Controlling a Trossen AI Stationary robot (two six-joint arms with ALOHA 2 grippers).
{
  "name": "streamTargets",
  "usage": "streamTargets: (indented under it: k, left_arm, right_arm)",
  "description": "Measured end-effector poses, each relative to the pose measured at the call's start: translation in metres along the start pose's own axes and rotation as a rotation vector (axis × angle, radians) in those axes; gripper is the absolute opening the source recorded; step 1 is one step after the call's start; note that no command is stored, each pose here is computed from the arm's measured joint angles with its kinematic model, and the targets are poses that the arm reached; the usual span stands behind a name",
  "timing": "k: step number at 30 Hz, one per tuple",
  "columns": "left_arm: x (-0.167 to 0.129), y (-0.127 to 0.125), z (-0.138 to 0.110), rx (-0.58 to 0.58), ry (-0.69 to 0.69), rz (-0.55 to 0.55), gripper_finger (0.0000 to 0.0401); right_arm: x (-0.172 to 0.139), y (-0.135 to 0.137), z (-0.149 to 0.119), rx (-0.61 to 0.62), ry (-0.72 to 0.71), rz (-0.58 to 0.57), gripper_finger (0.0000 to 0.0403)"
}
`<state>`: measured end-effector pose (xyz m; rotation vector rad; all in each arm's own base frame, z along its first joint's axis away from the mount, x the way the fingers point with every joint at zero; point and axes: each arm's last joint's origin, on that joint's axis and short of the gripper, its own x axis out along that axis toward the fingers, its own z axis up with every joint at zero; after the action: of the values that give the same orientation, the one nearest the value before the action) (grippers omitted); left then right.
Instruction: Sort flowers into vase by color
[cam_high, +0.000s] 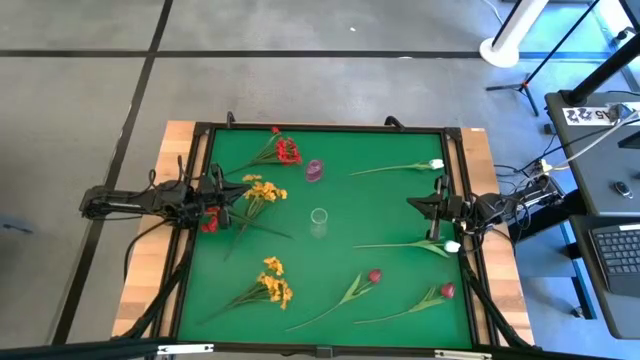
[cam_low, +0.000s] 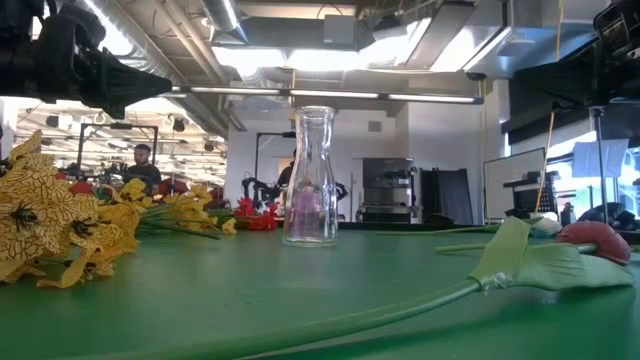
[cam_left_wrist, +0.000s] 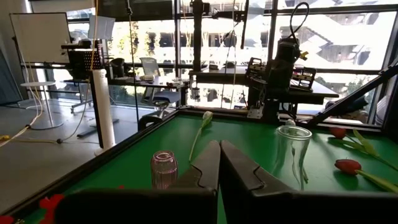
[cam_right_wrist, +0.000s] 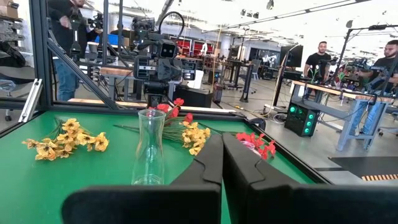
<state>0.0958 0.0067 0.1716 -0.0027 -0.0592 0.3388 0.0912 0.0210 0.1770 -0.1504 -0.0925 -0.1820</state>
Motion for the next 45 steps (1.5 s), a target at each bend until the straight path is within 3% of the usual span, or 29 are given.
streamTargets:
  k: [29,40,45]
  left_arm:
    - [0.000,0.000,0.000,-0.004,0.000,0.000,0.0000]
    - [0.000,0.000,0.000,-0.181,-0.001,0.004,0.0000]
    - [-0.002,0.006,0.015,-0.154,0.002,0.158,0.0000]
  right_arm:
    - [0.000,0.000,0.000,0.000,0.000,-0.001,0.0001]
    - [0.000,0.000,0.000,0.000,0.000,0.000,0.0001]
    - [0.000,0.000,0.000,0.000,0.000,0.000,0.0001]
